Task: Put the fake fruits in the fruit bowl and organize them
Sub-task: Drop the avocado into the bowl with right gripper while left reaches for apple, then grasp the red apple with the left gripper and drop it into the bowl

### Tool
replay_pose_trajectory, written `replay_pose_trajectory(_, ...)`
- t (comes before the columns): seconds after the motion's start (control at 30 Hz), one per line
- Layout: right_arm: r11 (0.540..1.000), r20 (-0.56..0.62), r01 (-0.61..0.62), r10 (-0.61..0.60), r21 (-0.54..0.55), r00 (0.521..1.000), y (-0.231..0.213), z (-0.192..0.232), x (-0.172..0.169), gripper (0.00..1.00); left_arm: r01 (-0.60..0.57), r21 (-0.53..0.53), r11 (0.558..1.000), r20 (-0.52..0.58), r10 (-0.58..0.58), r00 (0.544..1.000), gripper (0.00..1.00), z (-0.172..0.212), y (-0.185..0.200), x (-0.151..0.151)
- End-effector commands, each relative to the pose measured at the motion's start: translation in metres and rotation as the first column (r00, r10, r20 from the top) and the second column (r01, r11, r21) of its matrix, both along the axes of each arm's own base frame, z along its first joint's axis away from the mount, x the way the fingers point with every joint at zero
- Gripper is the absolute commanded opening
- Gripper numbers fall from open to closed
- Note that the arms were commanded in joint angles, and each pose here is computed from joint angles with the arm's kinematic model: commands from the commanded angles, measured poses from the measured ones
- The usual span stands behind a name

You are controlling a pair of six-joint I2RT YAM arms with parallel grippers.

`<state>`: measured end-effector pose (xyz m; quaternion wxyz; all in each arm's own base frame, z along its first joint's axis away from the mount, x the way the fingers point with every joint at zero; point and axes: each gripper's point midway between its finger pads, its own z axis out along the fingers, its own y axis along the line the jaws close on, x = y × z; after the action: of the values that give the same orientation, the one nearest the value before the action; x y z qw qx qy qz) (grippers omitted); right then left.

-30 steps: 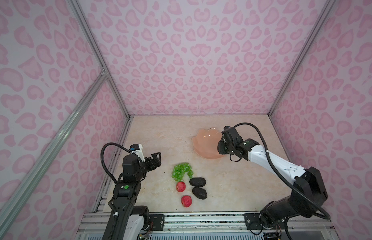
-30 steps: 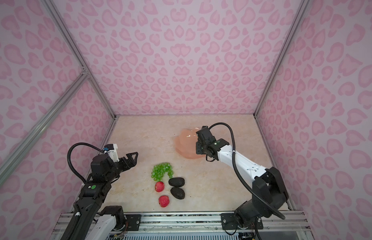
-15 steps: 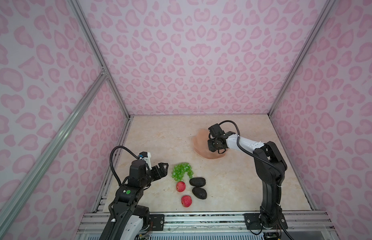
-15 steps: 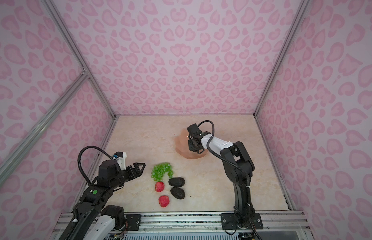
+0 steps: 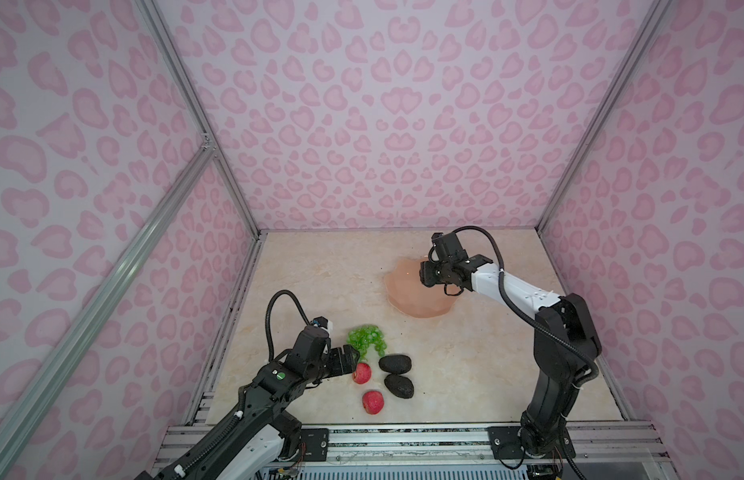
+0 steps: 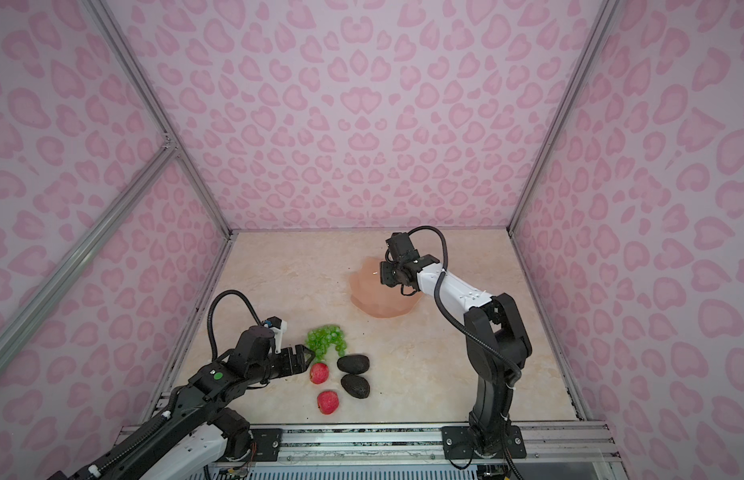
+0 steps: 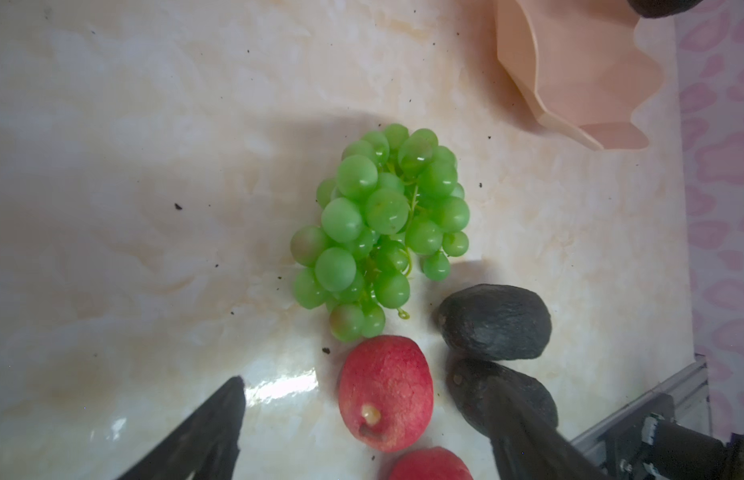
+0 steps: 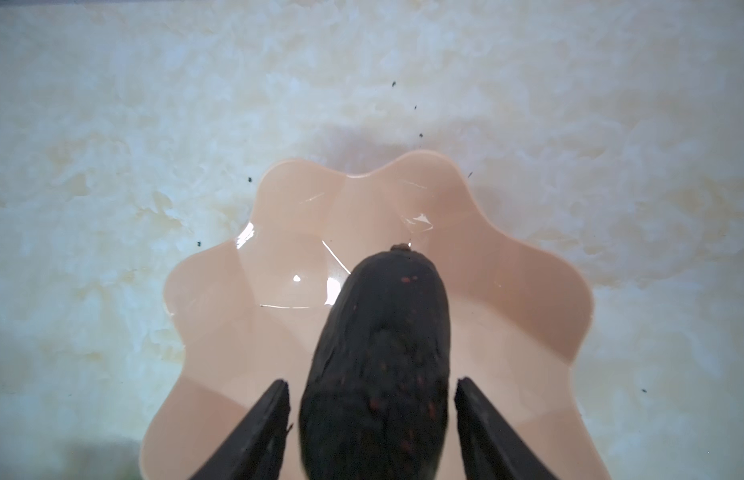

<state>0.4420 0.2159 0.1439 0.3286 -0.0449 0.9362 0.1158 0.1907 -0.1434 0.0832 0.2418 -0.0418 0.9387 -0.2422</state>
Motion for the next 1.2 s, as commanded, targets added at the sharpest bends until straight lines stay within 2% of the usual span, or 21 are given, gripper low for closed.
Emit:
replay_pose_trajectory(0.0, 0.999, 0.057, 0.008, -0.011, 0.048, 0.998, -0.005, 0.018, -0.002, 0.72, -0.009, 0.01, 1.0, 0.021, 0.009, 1.0, 0.91, -0.001, -0.01, 0.008)
replay_pose_trajectory(0.1, 0.998, 0.075, 0.029, -0.033, 0.055, 0.997, -0.014, 0.018, 0.002, 0.71, 0.004, 0.045, 0.999, 0.002, -0.004, 1.0, 0.91, -0.008, -0.015, 0.008)
replay_pose_trajectory(0.27, 0.997, -0.006, -0.016, 0.017, 0.073, 1.0, -0.005, -0.003, 0.006, 0.69, 0.002, 0.05, 0.999, 0.002, -0.002, 1.0, 0.92, -0.014, -0.015, 0.007)
replay_pose_trajectory(0.63, 0.994, 0.041, -0.01, 0.005, 0.112, 0.999, -0.01, 0.012, -0.011, 0.75, 0.055, 0.057, 0.997, -0.028, -0.054, 0.998, 0.9, -0.025, -0.028, 0.007)
replay_pose_trajectory(0.73, 0.992, 0.047, -0.007, 0.001, 0.123, 0.999, -0.012, 0.015, -0.017, 0.77, 0.08, 0.057, 0.995, -0.047, -0.077, 0.996, 0.86, -0.03, -0.034, 0.004)
replay_pose_trajectory(1.0, 0.991, 0.065, 0.005, -0.014, 0.131, 0.998, -0.019, 0.026, -0.027, 0.78, 0.095, 0.077, 0.992, -0.078, -0.088, 0.993, 0.62, -0.041, -0.033, -0.002)
replay_pose_trajectory(1.17, 0.989, 0.086, 0.003, -0.016, 0.145, 0.996, -0.021, 0.034, -0.029, 0.79, 0.111, 0.096, 0.989, -0.085, -0.103, 0.991, 0.56, -0.041, -0.032, -0.003)
